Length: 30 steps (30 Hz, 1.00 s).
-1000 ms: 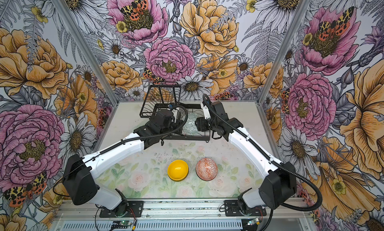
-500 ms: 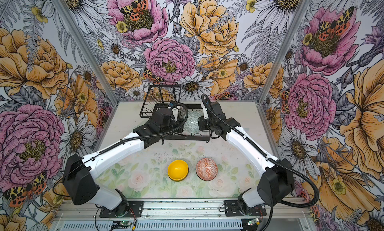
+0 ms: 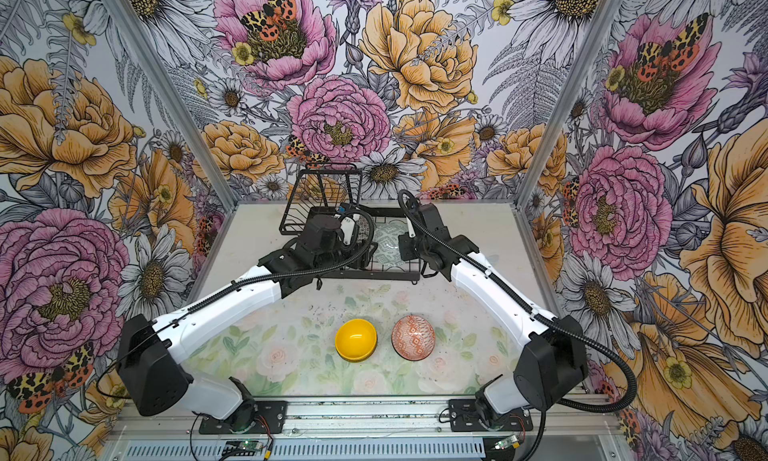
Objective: Load the bowls into the dish rack
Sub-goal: 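Carry the green-patterned bowl into the rack with the right gripper while the left gripper withdraws, then lower the green-patterned bowl into the rack slots with the right gripper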
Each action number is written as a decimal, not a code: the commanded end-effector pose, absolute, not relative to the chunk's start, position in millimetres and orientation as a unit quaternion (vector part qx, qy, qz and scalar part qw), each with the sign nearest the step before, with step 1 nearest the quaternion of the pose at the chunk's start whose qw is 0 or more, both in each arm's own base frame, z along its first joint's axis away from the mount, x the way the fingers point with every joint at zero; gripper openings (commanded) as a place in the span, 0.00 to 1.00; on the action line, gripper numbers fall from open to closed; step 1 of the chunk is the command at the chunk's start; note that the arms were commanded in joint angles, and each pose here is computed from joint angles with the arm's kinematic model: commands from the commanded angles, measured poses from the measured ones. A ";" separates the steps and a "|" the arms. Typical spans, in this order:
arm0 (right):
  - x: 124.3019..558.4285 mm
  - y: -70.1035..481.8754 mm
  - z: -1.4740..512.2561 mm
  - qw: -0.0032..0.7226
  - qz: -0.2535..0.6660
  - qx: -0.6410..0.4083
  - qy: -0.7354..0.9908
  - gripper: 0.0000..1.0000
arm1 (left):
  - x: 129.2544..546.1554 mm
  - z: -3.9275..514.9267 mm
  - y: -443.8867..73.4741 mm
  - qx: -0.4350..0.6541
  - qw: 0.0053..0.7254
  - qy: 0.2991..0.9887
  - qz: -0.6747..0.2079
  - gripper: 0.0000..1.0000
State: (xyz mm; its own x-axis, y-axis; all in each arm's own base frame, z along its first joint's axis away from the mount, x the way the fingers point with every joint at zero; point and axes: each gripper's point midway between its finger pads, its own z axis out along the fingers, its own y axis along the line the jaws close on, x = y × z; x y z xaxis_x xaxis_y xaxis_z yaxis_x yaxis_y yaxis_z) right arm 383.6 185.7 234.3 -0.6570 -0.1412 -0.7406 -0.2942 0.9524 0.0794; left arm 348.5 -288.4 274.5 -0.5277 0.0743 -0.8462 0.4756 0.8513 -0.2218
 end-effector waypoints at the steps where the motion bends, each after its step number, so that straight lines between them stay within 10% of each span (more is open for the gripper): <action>1: 401.9 167.2 266.2 0.452 0.044 -0.133 0.881 0.00 | 336.3 290.0 -267.4 0.186 0.463 0.841 -0.209 0.95; 30: 556.4 176.1 259.7 0.659 -0.311 -0.329 0.600 0.00 | 333.3 269.3 -212.6 0.169 0.446 0.858 -0.190 0.99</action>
